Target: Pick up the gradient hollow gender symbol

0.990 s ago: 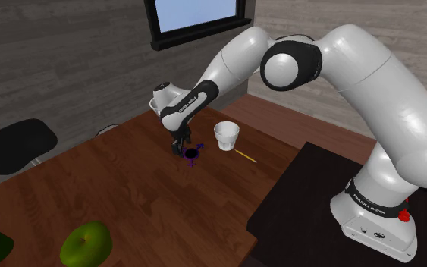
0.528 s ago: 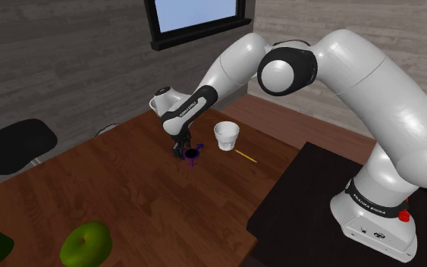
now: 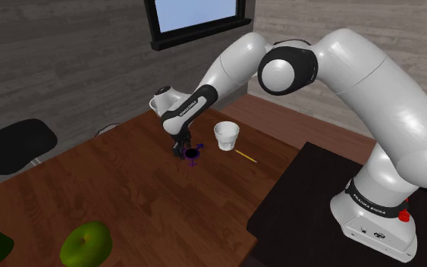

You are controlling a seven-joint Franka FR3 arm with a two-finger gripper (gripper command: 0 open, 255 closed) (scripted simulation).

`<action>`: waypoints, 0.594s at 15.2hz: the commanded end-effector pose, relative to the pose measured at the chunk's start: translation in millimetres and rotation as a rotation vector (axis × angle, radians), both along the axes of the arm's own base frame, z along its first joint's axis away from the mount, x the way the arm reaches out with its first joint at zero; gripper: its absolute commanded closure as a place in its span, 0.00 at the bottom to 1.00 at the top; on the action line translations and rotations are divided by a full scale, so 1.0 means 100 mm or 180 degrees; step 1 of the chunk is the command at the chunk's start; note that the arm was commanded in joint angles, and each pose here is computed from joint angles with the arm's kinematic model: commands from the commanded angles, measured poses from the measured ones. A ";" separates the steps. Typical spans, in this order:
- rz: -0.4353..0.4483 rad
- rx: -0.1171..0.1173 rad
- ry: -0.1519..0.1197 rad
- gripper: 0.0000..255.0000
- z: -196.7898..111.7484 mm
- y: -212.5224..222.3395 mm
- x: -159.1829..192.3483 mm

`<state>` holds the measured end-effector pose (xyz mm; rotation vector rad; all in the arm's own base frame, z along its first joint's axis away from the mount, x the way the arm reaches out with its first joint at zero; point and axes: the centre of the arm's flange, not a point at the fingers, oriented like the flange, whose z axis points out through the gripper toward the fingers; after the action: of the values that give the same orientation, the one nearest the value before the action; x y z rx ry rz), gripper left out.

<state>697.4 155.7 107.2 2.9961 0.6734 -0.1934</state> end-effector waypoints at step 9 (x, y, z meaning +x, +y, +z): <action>-0.0001 -0.0001 0.0002 1.00 0.50 0.00 0.00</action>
<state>697.2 156.4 151.7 2.9960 0.6731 -0.1942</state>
